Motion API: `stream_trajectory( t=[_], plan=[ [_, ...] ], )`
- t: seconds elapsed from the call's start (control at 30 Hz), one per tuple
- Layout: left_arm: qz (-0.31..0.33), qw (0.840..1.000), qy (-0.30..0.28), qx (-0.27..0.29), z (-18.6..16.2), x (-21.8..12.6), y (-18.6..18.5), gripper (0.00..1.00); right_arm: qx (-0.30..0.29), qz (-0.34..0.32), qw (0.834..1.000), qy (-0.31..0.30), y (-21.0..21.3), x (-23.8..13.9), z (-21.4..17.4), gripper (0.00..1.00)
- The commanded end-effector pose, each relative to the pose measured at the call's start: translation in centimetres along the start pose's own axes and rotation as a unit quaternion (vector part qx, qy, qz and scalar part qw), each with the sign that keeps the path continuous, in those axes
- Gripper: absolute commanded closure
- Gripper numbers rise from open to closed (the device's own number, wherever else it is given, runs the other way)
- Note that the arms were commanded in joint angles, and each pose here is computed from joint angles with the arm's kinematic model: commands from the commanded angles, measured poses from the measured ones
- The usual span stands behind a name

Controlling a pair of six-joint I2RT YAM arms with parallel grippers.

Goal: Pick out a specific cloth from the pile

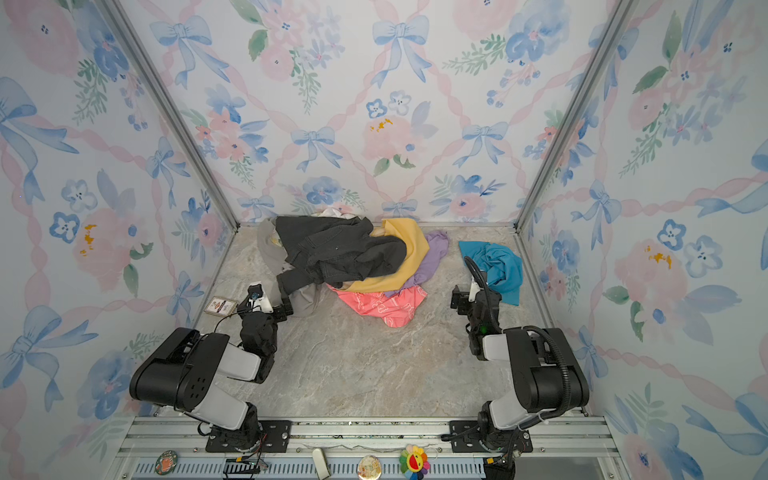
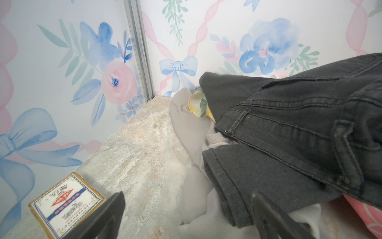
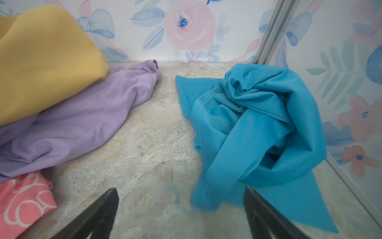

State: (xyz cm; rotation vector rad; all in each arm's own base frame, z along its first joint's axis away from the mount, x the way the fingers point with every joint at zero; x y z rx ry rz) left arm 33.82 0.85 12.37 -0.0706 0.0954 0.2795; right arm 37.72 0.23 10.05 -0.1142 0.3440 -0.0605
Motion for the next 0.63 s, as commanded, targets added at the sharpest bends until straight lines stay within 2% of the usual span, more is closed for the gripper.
stream_trajectory(
  t=[0.0,0.6],
  plan=[
    [-0.005,1.0,-0.015,-0.008,0.81,0.09,-0.01,0.02,-0.007,-0.003,1.0,-0.004,0.06,0.14,0.41,0.03],
    [-0.005,1.0,-0.016,-0.008,0.83,0.03,0.04,0.02,0.006,0.015,1.0,-0.003,-0.12,0.31,0.39,0.03]
  ],
)
Point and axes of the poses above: each gripper's point midway between its finger pads, its own x axis out along the fingers, its own y axis along the line the jaws close on, z = x × y, the point moved 2 cm from there along -x, back along the fingers, and after that the axes turned 5 degrees about -x, right-handed, at the moved point
